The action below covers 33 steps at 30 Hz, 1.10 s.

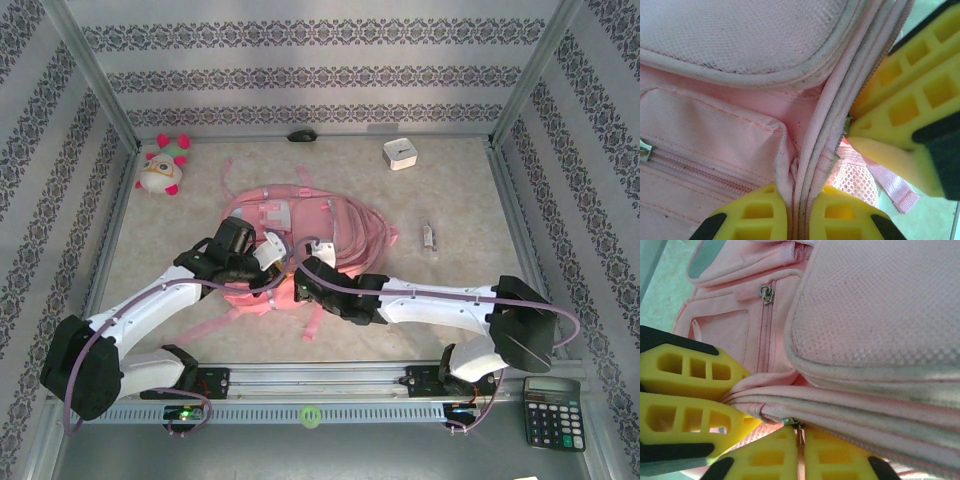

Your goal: Pack the student bag

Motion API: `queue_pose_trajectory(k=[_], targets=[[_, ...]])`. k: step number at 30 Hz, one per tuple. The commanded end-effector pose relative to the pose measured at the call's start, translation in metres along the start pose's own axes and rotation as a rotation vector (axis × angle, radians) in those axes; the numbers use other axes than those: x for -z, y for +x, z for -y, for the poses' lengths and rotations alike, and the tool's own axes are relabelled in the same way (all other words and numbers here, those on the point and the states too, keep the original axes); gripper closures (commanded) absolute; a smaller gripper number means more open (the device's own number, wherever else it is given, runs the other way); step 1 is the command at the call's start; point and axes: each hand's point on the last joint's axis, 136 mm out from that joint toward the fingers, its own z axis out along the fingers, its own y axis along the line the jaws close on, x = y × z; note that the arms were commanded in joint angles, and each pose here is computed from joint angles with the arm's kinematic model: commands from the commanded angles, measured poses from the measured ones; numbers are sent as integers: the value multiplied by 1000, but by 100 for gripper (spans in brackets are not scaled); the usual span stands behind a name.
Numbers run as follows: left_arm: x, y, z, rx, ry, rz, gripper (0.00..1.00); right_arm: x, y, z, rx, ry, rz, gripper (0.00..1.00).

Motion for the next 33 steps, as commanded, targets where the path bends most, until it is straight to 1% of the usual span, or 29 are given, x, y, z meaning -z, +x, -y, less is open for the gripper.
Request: queue_pose_trajectory(k=[1, 3, 7, 14, 17, 20, 22, 24, 25, 26, 28, 30, 33], targets=[[6, -10, 9, 12, 45, 13, 100, 6, -7, 53, 23, 176, 12, 98], [6, -8, 6, 13, 25, 2, 100, 9, -6, 59, 25, 185, -8, 100], [8, 1, -2, -3, -18, -35, 100, 12, -4, 78, 24, 202, -63, 100], [15, 6, -9, -21, -64, -39, 100, 17, 0, 108, 44, 182, -170, 100], [16, 4, -7, -21, -52, -34, 100, 27, -5, 108, 74, 154, -157, 100], [16, 5, -7, -28, -52, -42, 100, 34, -5, 132, 32, 197, -154, 100], [17, 5, -7, -38, -56, -47, 100, 35, -4, 146, 1, 201, -169, 100], [18, 5, -8, -37, -64, -44, 100, 38, -6, 139, 26, 137, -185, 100], [18, 4, -8, -35, -59, -40, 100, 41, -8, 126, 64, 81, -186, 93], [18, 1, -7, -30, -54, -31, 100, 44, -9, 111, 97, 23, -176, 84], [17, -1, -4, -18, -30, -17, 100, 51, -12, 85, 130, -54, -148, 71], [16, -5, -2, -1, -15, -8, 100, 56, -11, 63, 126, -98, -134, 65], [15, -7, -2, 26, -3, -9, 100, 56, -8, 42, 100, -80, -117, 60]])
